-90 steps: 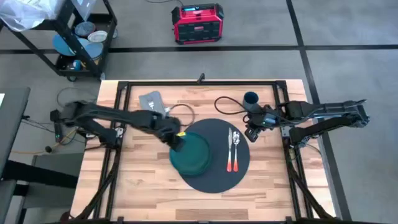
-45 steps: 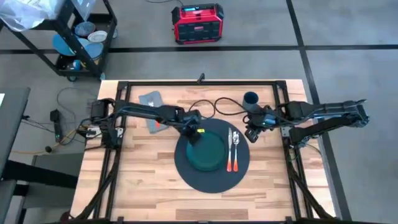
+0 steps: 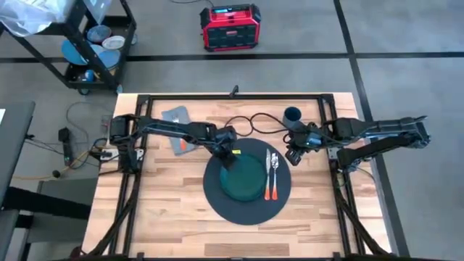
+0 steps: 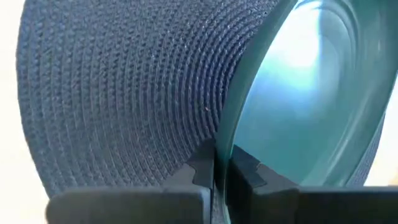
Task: Set table place
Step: Put the green plate to the left of the orange table knife on the blue tablemat
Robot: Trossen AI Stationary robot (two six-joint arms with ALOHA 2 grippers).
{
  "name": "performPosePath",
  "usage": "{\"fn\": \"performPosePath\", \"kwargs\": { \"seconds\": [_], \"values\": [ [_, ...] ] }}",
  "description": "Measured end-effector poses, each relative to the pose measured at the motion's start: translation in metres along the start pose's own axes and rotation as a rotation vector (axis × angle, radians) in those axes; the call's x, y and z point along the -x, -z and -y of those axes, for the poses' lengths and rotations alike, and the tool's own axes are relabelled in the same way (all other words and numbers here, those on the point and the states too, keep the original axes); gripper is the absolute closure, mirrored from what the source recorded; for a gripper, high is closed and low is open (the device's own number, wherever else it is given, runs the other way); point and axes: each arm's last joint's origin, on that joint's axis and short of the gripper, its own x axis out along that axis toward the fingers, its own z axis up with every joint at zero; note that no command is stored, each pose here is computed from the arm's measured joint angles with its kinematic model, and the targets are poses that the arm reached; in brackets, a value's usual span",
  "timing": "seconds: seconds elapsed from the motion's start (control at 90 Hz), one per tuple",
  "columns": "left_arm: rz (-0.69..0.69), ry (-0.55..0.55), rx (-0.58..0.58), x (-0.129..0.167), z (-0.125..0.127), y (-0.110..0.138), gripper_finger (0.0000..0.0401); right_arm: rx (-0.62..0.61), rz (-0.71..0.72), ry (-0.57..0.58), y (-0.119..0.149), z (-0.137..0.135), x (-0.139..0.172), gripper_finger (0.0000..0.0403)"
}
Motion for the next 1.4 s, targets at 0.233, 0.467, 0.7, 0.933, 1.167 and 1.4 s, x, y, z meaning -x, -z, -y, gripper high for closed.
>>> {"fn": "performPosePath", "kwargs": {
  "seconds": [0.233, 0.467, 0.7, 0.933, 1.167, 1.4],
  "values": [
    [0.026, 0.019, -0.01, 0.0001, 0.0019, -0.0026, 0.0401, -0.002, 0.008, 0.005, -0.0003, 0.0001, 0.0001, 0.033],
    [0.043, 0.028, 0.0, 0.0004, 0.0021, -0.0046, 0.0383, -0.005, 0.012, 0.006, -0.0006, 0.0, 0.0001, 0.033],
    [0.039, 0.025, 0.004, 0.0004, 0.0017, -0.0042, 0.0354, -0.005, 0.011, 0.006, -0.0006, 0.0, 0.0001, 0.033],
    [0.04, 0.017, 0.017, 0.0003, 0.0013, -0.004, 0.0343, -0.004, 0.011, 0.005, -0.0005, -0.0001, 0.0001, 0.033],
    [0.036, 0.015, 0.035, 0.0003, 0.001, -0.0036, 0.0342, 0.017, 0.008, 0.002, -0.0002, -0.0004, 0.0002, 0.033],
    [0.038, 0.004, 0.005, 0.001, -0.0022, -0.0051, 0.0342, 0.01, 0.007, 0.001, -0.0002, -0.0004, 0.0001, 0.033]
  ]
}}
